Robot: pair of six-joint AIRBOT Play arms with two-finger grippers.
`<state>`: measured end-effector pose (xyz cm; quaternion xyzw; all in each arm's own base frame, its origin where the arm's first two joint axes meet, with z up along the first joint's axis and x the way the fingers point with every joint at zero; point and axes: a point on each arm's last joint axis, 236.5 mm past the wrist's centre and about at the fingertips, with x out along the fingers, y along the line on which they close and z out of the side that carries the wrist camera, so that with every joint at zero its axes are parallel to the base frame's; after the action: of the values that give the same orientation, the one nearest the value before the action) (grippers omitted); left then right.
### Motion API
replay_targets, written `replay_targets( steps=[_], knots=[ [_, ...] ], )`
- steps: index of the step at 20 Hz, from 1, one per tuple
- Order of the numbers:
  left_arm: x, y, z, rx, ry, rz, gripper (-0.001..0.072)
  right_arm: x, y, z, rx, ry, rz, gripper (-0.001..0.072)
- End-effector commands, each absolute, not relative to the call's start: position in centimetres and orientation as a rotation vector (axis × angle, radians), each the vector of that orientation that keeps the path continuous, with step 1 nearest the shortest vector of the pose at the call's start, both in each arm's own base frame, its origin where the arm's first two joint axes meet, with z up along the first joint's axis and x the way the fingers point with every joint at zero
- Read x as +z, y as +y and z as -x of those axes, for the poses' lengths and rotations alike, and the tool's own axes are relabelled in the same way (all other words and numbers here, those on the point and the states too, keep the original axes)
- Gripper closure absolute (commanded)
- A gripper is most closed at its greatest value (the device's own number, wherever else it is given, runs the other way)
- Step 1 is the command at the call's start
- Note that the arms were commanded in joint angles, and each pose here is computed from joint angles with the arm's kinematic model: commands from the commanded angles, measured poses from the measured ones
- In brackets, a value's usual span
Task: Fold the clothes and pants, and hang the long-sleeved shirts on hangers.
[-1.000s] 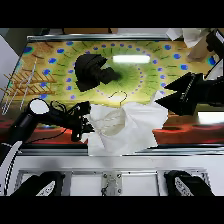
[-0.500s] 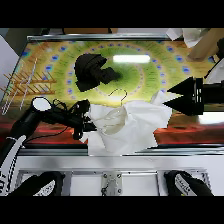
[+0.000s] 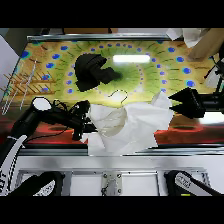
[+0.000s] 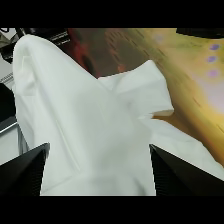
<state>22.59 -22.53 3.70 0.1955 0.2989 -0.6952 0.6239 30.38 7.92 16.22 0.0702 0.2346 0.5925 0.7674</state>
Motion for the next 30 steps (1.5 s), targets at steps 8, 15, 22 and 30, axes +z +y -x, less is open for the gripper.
replay_targets(
  steps=[8, 15, 22, 30],
  knots=[
    [3.6, -22.4, -22.4, -1.602, 0.692, -0.452, 0.0690, 10.5, 10.7, -28.6, 1.415, 0.421, -0.060, 0.0004],
    [3.6, -22.4, -22.4, -1.602, 0.693, -0.452, 0.0690, 9.5, 14.4, -27.7, 1.545, 0.451, -0.094, 0.0004],
    [3.6, -22.4, -22.4, -1.602, 0.693, -0.452, 0.0690, 9.2, 15.9, -27.6, 1.579, 0.454, -0.105, 0.0004],
    [3.6, -22.4, -22.5, -1.601, 0.692, -0.453, 0.0691, 12.6, 11.8, -29.9, 1.424, 0.384, -0.011, 0.0004]
  ],
)
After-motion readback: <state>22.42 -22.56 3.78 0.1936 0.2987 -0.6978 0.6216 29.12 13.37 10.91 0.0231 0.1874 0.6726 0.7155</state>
